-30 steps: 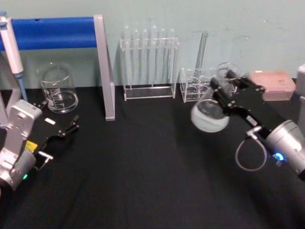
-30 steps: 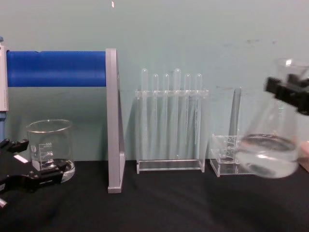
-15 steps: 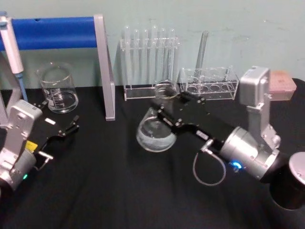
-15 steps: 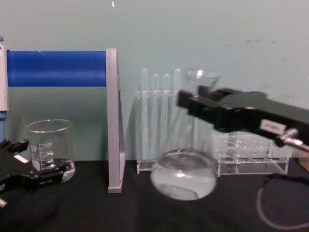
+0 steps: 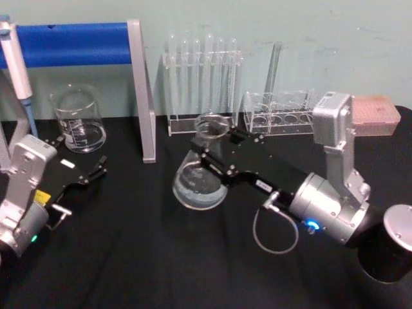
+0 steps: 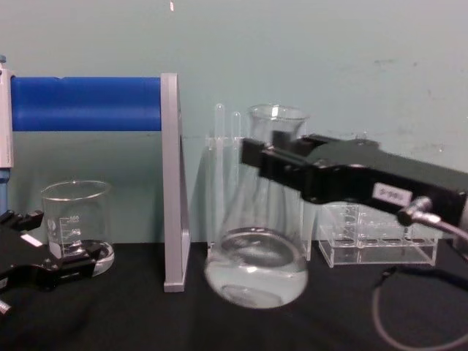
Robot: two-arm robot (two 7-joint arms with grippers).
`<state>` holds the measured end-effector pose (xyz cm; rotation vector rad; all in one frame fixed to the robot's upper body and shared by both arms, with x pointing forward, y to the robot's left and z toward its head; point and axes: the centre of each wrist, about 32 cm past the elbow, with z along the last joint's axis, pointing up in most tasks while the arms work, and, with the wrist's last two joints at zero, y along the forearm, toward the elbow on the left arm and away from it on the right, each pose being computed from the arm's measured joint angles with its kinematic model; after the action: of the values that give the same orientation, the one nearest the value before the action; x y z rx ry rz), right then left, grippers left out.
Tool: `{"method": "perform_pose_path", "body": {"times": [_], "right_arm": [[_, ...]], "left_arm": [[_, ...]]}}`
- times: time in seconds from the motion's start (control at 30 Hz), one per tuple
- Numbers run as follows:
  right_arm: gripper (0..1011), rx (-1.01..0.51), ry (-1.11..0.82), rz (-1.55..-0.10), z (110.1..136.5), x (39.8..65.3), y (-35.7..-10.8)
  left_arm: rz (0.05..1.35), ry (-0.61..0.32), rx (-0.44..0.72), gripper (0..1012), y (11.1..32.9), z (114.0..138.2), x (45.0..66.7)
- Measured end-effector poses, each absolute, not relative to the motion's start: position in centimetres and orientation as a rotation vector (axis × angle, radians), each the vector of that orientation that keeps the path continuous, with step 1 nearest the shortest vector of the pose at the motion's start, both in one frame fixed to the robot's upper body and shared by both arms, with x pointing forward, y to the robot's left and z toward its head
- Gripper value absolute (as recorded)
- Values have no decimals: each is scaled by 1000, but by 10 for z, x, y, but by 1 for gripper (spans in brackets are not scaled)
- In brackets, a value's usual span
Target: Grasp the erlenmeyer flask with one hand, shake it three times, then place it back.
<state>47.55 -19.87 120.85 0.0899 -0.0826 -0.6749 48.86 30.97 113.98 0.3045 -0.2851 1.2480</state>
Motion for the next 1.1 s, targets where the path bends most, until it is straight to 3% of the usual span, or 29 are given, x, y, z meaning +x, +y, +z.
{"method": "perform_pose_path", "body": {"times": [0.73, 1.1], "right_arm": [[449, 86, -118, -1083, 1211, 461, -272], [449, 86, -123, -1121, 1211, 464, -278]], "left_arm": [[1248, -285, 304, 1001, 310, 1140, 489], [1248, -285, 304, 1001, 310, 1140, 489]]}}
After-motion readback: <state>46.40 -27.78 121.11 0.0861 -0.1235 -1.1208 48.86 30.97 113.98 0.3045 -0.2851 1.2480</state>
